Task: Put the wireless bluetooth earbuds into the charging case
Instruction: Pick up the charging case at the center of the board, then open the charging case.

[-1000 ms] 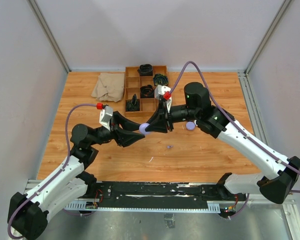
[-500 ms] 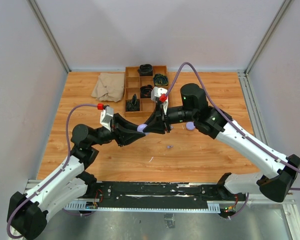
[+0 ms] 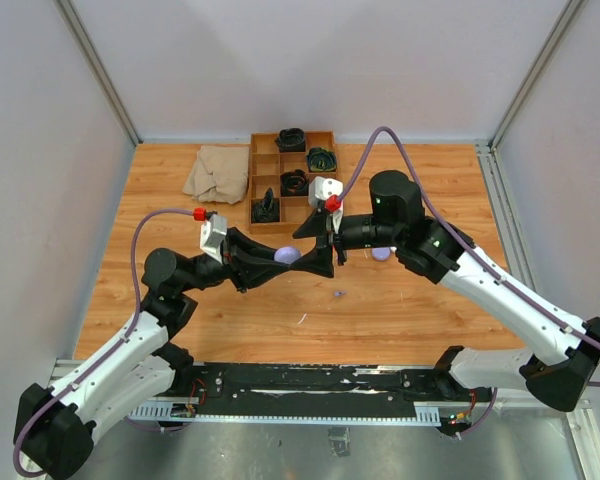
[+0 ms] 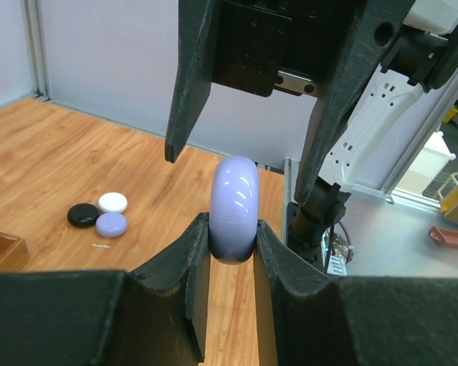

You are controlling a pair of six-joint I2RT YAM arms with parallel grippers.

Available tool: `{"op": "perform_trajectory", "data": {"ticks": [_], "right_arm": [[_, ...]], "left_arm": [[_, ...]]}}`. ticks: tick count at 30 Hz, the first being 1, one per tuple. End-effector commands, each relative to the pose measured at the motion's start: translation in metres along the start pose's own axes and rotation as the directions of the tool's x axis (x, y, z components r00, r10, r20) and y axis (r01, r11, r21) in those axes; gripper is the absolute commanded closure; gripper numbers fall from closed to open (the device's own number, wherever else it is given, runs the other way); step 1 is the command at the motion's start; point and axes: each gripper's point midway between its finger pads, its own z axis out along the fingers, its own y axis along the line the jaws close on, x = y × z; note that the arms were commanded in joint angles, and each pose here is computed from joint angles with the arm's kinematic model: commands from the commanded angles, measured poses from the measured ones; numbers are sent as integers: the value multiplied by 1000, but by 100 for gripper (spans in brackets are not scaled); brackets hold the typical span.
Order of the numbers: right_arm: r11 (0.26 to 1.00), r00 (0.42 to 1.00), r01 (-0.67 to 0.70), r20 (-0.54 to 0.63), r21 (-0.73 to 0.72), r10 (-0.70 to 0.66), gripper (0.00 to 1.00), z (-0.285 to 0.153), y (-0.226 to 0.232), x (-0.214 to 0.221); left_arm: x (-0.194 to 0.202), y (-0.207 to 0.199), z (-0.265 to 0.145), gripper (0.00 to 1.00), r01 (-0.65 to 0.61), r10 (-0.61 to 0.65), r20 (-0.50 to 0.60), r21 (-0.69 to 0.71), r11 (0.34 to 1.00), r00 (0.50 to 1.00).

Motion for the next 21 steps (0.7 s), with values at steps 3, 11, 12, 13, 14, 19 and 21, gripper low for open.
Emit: {"op": "perform_trajectory", "data": {"ticks": [3,11,12,13,14,19,21], "right_arm": [[996,998,70,-5,56,-70,31,-3,-7,1],[995,998,62,2,83,-63,27,3,-15,1],[994,998,61,1,87,-61,26,3,-16,1],[994,998,62,1,91,-62,26,2,-17,1],[994,998,61,0,96,-61,26,2,-17,1],[989,998,66,-9,131,-65,25,1,-23,2],[987,998,67,-10,148,-66,25,0,-26,2]], "left_arm": [[-7,-4,0,100,-66,65,28,9,998,997],[-4,-9,0,100,-72,72,19,34,997,997],[-4,-10,0,100,-73,73,18,37,997,997],[-3,-11,-1,100,-76,76,17,39,996,997],[-3,-11,-1,100,-78,77,17,41,996,997],[-1,-15,-1,100,-90,89,16,55,994,996],[0,-17,-1,100,-97,96,15,62,993,995]]}}
